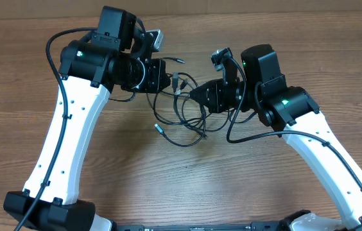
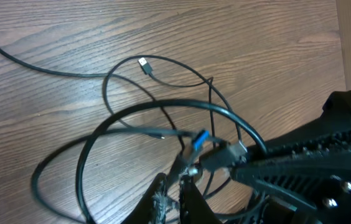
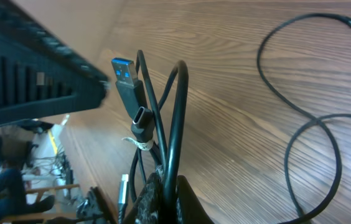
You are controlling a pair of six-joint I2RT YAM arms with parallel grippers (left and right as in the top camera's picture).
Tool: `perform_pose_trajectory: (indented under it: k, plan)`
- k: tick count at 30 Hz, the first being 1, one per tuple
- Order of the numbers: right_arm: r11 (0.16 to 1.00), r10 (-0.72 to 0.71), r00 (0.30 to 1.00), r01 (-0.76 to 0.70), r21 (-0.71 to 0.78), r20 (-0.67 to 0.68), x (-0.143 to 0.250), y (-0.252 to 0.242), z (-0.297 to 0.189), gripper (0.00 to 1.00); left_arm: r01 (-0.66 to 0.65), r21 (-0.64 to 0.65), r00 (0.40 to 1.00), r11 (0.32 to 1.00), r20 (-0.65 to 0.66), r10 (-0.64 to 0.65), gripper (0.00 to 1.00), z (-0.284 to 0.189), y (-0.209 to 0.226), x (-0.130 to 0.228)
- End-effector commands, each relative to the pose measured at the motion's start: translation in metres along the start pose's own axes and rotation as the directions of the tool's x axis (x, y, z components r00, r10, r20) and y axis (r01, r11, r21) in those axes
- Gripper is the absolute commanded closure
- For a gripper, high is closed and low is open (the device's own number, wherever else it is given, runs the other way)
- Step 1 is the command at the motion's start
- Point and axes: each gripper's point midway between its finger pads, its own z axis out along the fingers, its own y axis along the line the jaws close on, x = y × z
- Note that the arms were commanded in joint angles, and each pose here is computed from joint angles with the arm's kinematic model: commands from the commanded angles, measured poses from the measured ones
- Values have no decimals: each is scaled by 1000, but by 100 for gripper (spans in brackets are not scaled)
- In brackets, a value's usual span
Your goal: Untangle cables
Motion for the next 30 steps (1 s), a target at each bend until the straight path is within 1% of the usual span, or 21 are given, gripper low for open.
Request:
perform_pose_trajectory:
  k: [1, 2, 5, 7, 10, 16, 18, 22, 30]
  plan:
    - [996, -52, 998, 54, -72, 29, -8, 20, -10, 96, -35, 26, 999, 999, 14, 34, 90, -6, -8, -2]
    - [996, -50, 998, 52, -74, 34, -10, 21, -10, 96, -41, 38, 999, 998, 15, 40, 90, -6, -10, -2]
    - [996, -27, 998, 31, -85, 56, -16, 24, -10, 96, -67, 78, 998, 995, 25, 65, 85, -6, -17, -4]
    - [993, -37, 997, 44, -108, 67, -19, 29, -11, 96, -90, 106, 996, 990, 30, 88, 84, -6, -23, -5]
    - [985, -59, 995, 71, -157, 79, -23, 38, -13, 96, -100, 112, 995, 989, 32, 98, 83, -6, -24, -5]
    - [984, -61, 992, 79, -162, 108, -30, 41, -14, 96, -121, 116, 993, 986, 28, 119, 83, -5, -28, -3]
    - [987, -53, 991, 71, -143, 126, -35, 38, -14, 96, -129, 118, 992, 985, 26, 127, 83, -4, -30, -3]
    - [999, 35, 984, -27, -43, 177, -46, 19, -13, 96, -141, 119, 990, 983, 25, 139, 83, -3, -31, -2]
    - [997, 49, 974, -34, -68, 222, -58, 25, -16, 96, -148, 120, 989, 982, 24, 146, 83, -3, -32, -1]
